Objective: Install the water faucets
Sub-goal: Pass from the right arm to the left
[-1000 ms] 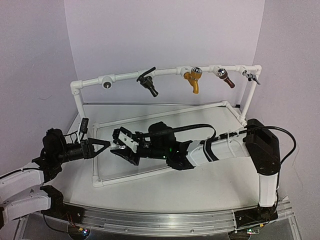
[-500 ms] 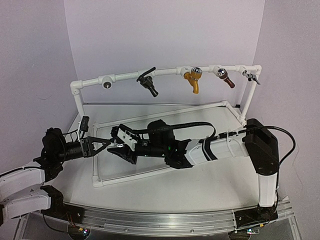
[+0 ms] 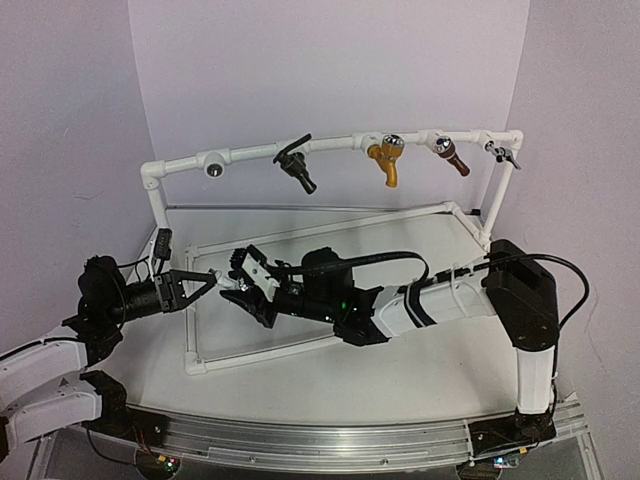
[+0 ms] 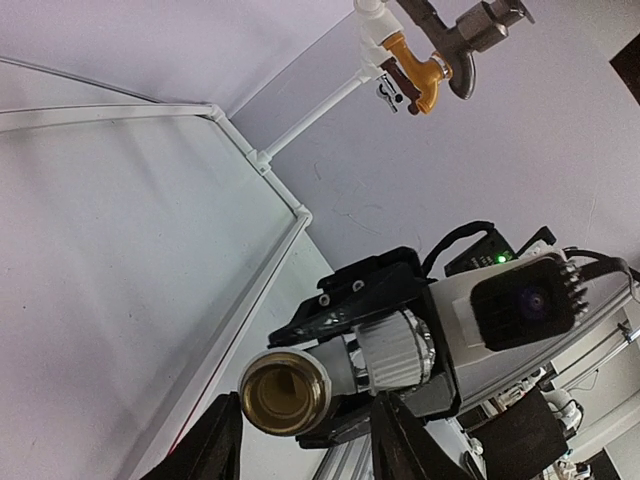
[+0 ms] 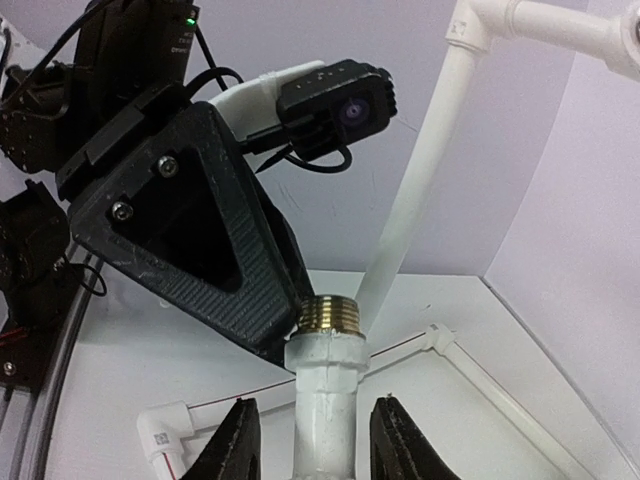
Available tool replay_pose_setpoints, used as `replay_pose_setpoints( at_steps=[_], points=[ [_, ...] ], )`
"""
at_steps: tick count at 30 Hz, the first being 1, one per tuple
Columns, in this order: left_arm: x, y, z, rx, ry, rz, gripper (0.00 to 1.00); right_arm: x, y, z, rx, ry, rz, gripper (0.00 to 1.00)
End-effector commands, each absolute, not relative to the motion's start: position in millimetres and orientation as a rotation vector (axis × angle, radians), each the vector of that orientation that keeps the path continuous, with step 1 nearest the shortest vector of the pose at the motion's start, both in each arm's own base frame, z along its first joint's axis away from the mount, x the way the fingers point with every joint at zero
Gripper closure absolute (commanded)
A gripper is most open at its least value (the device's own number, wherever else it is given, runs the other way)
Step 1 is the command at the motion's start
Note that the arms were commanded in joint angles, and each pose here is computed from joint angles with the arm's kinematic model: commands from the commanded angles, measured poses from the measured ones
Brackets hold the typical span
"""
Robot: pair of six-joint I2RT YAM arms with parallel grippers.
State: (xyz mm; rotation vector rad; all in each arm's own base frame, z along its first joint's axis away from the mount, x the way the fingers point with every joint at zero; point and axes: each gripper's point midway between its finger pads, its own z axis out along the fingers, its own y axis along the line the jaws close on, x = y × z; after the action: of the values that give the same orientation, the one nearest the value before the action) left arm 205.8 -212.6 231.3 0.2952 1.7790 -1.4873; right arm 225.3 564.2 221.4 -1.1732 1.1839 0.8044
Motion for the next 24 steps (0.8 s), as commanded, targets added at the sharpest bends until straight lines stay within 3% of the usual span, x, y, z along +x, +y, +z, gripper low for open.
replay_pose_setpoints(
  at_steps=[1, 3, 6, 7, 8, 10, 11, 12, 15, 20, 24],
  points=[
    [200.5, -214.2, 257.6, 0.366, 1.676, -1.497, 0.55, 224.1, 558.8, 251.7, -1.096, 1.114, 0.839, 1.00],
    [199.1, -218.0, 253.3, 0.341, 1.737, -1.559, 0.97, 224.9, 561.1, 251.6, -1.094, 1.111, 0.842, 1.00],
    [204.6, -218.2, 249.2, 0.302, 1.771, -1.558, 1.00, 221.4, 562.1, 250.0, -1.112, 1.096, 0.852, 1.00],
    [205.2, -218.6, 246.8, 0.300, 1.787, -1.558, 0.98, 218.7, 562.4, 251.0, -1.119, 1.087, 0.862, 1.00],
    [207.1, -219.6, 242.6, 0.297, 1.819, -1.550, 0.85, 216.7, 562.9, 251.8, -1.128, 1.080, 0.872, 1.00],
    [208.6, -221.2, 235.2, 0.294, 1.865, -1.548, 0.48, 215.2, 563.9, 252.5, -1.138, 1.076, 0.878, 1.00],
    [207.9, -221.7, 234.3, 0.299, 1.867, -1.553, 0.36, 215.6, 564.5, 251.5, -1.141, 1.079, 0.876, 1.00],
    [205.9, -222.1, 235.1, 0.307, 1.852, -1.565, 0.32, 216.4, 564.8, 250.4, -1.143, 1.082, 0.870, 1.00],
    [201.5, -221.3, 240.1, 0.325, 1.799, -1.585, 0.29, 216.7, 565.0, 244.7, -1.154, 1.091, 0.861, 1.00],
    [206.6, -222.5, 236.3, 0.313, 1.827, -1.571, 0.46, 208.9, 568.8, 242.6, -1.191, 1.081, 0.894, 1.00],
    [210.7, -223.5, 237.3, 0.294, 1.826, -1.580, 0.49, 208.6, 572.4, 241.4, -1.204, 1.076, 0.896, 1.00]
  ],
)
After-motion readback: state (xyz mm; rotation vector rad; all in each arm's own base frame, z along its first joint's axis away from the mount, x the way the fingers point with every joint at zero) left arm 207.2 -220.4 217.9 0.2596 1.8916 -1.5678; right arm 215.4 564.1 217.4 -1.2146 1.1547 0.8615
